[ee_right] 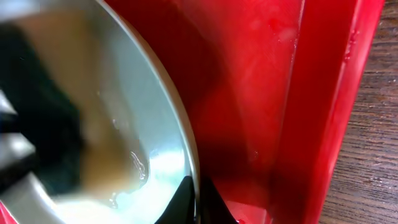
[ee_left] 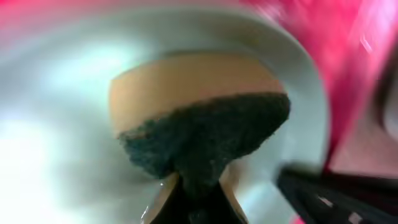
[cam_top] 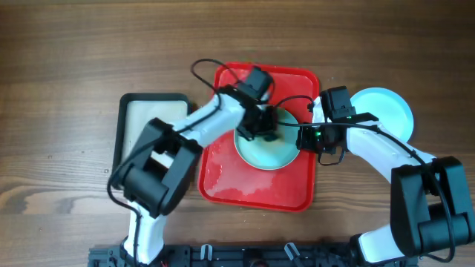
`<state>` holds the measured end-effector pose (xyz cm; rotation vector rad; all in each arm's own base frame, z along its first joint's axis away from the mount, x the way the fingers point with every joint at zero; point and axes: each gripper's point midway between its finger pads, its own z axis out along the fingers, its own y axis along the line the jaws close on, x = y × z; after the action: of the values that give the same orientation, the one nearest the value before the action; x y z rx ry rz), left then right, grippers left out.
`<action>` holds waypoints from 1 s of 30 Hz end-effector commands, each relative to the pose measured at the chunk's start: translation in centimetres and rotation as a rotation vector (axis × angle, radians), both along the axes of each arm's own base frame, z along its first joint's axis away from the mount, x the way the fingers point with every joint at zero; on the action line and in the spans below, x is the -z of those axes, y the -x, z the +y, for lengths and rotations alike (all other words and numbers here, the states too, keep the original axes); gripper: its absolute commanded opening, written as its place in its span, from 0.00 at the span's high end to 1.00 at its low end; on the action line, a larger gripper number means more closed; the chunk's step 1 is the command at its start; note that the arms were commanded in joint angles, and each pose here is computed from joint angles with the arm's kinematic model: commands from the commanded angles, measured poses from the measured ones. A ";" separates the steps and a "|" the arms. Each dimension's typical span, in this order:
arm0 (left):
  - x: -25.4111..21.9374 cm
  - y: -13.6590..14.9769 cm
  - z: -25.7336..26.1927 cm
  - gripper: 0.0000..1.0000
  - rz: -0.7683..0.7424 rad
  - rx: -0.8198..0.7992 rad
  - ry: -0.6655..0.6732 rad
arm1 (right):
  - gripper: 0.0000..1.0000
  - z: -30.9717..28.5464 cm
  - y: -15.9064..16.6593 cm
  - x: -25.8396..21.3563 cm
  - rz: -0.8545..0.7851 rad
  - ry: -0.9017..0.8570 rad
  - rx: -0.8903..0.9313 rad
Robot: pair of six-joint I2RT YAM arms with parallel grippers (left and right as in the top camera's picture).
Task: Clean dirty plates on tray and stack at the side
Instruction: 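Scrub the last blue plate with the sponge in the left gripper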
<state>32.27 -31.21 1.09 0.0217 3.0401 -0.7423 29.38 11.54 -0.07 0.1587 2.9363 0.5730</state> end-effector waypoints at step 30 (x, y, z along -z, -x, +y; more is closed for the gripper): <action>-9.2 1.8 25.0 0.96 -0.063 -0.480 -0.637 | 0.96 -0.7 0.0 1.0 -0.029 0.066 -0.095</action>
<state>31.46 -11.27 12.49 -0.5135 2.8694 0.0687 29.27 12.29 -0.03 0.0455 2.9277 0.6005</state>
